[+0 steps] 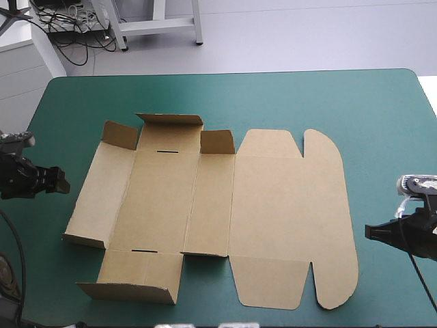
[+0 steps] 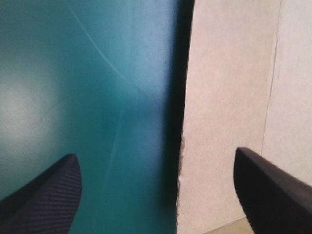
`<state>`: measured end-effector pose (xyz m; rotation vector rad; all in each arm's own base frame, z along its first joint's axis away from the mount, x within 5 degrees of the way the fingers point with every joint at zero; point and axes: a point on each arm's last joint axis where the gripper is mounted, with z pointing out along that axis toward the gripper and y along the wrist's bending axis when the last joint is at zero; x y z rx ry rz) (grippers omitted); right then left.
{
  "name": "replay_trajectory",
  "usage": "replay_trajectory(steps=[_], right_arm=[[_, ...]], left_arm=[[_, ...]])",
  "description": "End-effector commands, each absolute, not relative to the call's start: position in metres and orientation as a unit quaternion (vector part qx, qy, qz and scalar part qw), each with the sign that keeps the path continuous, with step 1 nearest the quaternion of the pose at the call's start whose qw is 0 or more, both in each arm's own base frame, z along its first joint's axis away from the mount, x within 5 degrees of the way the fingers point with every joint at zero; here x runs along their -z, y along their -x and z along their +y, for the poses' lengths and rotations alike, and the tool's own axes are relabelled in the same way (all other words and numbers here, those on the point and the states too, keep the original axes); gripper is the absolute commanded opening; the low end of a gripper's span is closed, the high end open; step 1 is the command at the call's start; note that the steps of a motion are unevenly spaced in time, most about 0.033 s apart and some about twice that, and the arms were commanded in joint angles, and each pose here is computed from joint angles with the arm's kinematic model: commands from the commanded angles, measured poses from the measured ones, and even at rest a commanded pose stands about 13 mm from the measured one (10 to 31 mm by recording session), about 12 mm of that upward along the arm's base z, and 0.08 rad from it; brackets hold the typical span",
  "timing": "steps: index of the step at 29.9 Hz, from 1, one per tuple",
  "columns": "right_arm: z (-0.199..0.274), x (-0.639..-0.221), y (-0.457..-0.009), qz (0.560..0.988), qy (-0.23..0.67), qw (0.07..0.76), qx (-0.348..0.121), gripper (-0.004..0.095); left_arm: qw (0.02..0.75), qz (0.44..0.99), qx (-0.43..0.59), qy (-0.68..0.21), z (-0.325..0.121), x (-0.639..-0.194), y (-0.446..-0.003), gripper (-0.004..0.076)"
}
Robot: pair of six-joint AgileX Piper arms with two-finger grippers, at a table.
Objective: Fold the box
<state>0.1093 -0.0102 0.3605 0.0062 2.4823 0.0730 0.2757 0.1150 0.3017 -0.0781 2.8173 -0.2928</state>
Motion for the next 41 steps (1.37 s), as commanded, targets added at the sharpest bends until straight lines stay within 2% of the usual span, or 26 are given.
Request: replay_trajectory(steps=[1, 7, 11, 21, 29, 35, 38, 40, 41], right_arm=[[-0.011, -0.37, -0.112, 0.935, 0.0, 0.354, -0.022, -0.0015], [-0.011, -0.37, -0.113, 0.933, 0.003, 0.359, -0.019, -0.0015], [-0.011, -0.37, -0.112, 0.934, 0.004, 0.357, -0.02, -0.0015], [-0.011, -0.37, -0.113, 0.933, 0.009, 0.359, -0.019, -0.0015], [-0.01, -0.371, -0.114, 0.931, 0.008, 0.365, -0.021, -0.0015], [-0.01, -0.371, -0.113, 0.931, 0.009, 0.364, -0.021, -0.0015], [-0.01, -0.371, -0.113, 0.931, 0.009, 0.364, -0.021, -0.0015], [-0.01, -0.371, -0.113, 0.932, 0.009, 0.362, -0.022, -0.0015], [-0.01, -0.371, -0.113, 0.932, 0.009, 0.361, -0.022, -0.0015]], left_arm=[[0.13, 0.981, 0.144, -0.002, 0.103, -0.292, -0.266, 0.0598], [0.117, 0.965, 0.234, -0.022, 0.088, -0.257, -0.265, 0.0598], [0.087, 0.963, 0.253, -0.015, 0.087, -0.237, -0.263, 0.0596], [0.101, 0.946, 0.308, -0.024, 0.077, -0.232, -0.268, 0.0594], [0.076, 0.939, 0.329, -0.072, 0.043, -0.225, -0.275, 0.0564], [0.073, 0.937, 0.333, -0.078, 0.036, -0.225, -0.276, 0.0545], [0.071, 0.939, 0.328, -0.075, 0.037, -0.224, -0.276, 0.0494], [0.067, 0.944, 0.317, -0.06, 0.039, -0.223, -0.277, 0.0409], [0.062, 0.948, 0.308, -0.051, 0.04, -0.222, -0.276, 0.0342]])
